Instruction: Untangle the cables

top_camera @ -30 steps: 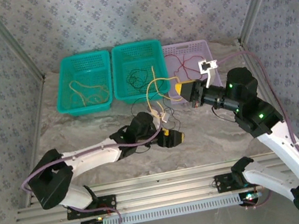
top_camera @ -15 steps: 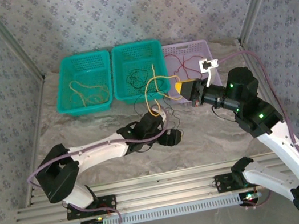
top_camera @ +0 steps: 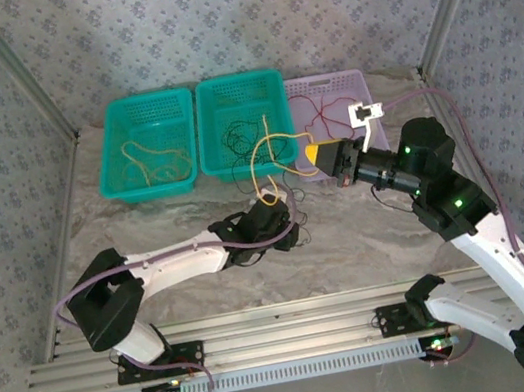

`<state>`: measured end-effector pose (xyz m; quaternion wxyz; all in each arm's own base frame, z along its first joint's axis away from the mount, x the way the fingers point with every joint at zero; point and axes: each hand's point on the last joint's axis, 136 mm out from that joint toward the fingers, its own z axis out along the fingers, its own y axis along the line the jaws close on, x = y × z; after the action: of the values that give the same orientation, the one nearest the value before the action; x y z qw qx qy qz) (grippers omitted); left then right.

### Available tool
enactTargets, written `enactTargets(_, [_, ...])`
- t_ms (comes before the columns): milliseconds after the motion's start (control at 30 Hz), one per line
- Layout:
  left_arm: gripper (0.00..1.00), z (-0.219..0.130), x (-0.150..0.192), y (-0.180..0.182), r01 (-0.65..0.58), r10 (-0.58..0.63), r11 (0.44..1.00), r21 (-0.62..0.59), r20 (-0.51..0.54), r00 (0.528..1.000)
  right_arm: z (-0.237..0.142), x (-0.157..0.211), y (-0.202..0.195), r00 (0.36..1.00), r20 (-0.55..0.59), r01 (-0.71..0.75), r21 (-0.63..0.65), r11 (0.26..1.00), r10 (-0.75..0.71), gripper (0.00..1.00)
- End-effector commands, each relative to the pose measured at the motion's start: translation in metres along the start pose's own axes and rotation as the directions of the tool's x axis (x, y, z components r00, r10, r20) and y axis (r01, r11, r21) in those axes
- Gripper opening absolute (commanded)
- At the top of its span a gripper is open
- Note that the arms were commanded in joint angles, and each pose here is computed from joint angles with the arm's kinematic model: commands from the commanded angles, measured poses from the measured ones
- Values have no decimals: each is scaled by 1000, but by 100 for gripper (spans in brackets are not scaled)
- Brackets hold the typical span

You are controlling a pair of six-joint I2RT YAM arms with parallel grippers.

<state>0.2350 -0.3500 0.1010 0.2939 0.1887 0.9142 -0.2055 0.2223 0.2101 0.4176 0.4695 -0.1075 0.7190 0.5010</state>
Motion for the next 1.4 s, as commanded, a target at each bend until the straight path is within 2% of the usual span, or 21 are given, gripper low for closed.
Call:
enactTargets(0, [28, -16, -24, -8, 13, -15, 1000, 28, 99, 995, -7, -7, 19, 1000, 24, 10, -64, 998, -8, 0])
enactTargets(33, [21, -17, -24, -8, 13, -16, 1000, 28, 102, 995, -8, -6, 19, 1000, 24, 9, -63, 998, -8, 0])
enactTargets(100, [0, -19, -24, -6, 15, -18, 1000, 26, 109, 994, -9, -7, 19, 1000, 27, 13, -59, 998, -11, 0])
enactTargets(200, [0, -29, -25, 0, 20, -23, 1000, 21, 130, 991, -15, -7, 14, 999, 41, 26, -22, 999, -25, 0])
enactTargets(333, [0, -57, -27, 15, 34, -35, 999, 10, 181, 983, -27, -8, -5, 996, 76, 44, 94, 995, -52, 0])
enactTargets(567, [0, -132, -30, 62, 124, -118, 992, -3, 288, 950, -50, -11, -54, 985, 159, 8, 328, 945, -63, 0])
enactTargets(767, [0, -203, -30, 97, 190, -163, 981, -38, 368, 916, -51, 2, -100, 989, 147, -46, 450, 892, -24, 0])
enactTargets(1033, [0, -307, -31, 127, 200, -125, 973, -114, 471, 873, -66, 19, -165, 981, 183, -164, 577, 800, 69, 0])
enactTargets(1167, [0, -334, -31, 137, 202, -95, 964, -171, 489, 867, -69, 27, -181, 969, 215, -227, 577, 785, 122, 0])
enactTargets(1367, [0, -360, -43, 148, 209, -45, 945, -251, 534, 845, -70, 27, -187, 974, 205, -206, 601, 772, 100, 0])
